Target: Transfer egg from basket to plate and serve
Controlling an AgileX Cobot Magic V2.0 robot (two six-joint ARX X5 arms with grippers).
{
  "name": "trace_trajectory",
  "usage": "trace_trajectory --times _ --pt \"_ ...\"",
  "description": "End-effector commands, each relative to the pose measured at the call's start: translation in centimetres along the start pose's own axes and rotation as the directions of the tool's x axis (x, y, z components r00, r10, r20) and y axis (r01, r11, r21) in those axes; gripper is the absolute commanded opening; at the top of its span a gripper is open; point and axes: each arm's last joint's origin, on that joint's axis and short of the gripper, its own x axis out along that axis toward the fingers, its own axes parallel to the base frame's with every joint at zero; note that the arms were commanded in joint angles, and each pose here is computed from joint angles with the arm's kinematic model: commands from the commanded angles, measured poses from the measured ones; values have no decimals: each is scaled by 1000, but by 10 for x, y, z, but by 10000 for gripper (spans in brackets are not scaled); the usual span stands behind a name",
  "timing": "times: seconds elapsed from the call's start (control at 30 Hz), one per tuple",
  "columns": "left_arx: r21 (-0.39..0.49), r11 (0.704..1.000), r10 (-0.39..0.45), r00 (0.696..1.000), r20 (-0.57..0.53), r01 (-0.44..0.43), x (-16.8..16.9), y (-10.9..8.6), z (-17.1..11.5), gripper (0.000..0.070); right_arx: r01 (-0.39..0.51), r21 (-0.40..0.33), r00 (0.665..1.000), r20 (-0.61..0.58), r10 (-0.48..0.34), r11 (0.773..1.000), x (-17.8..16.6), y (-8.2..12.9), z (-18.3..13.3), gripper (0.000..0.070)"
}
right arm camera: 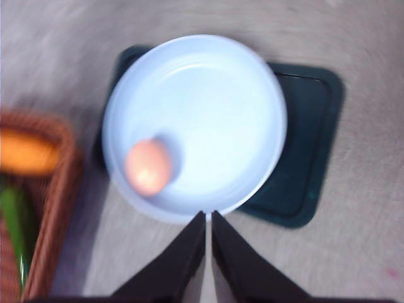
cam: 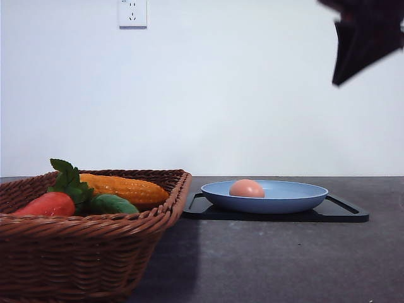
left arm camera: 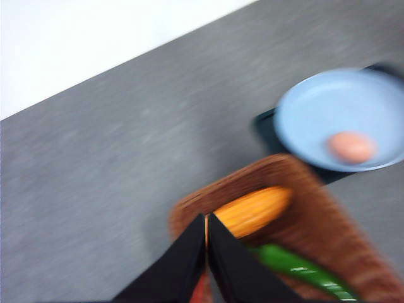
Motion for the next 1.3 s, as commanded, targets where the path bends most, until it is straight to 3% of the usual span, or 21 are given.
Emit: trace_trajectory --times 0.0,0.17,0.4,0.67,0.9,1.07,1.27 --pt "22 999 40 999 -15 -40 5 8 2 0 18 -75 999 50 -15 997 -14 16 -1 0" --pt "-53 999 2 999 -52 -4 19 31 -7 0 73 -192 987 158 -42 979 -49 54 -22 0" --pt "-141 989 -45 999 32 49 28 45 -40 0 110 -280 957 288 -26 954 -75 75 -58 0" --pt "-260 963 -32 991 134 67 28 39 -94 0 85 -302 915 402 46 950 -51 62 -111 0" --pt "-388 915 -23 973 231 114 30 31 -141 0 48 -293 870 481 104 955 -13 42 -157 0" --pt "-459 877 -16 963 269 143 24 31 -148 0 39 -240 838 536 99 970 8 33 -173 0" --pt "-459 877 -14 961 277 145 23 32 -147 0 27 -223 825 555 104 974 7 33 -172 0"
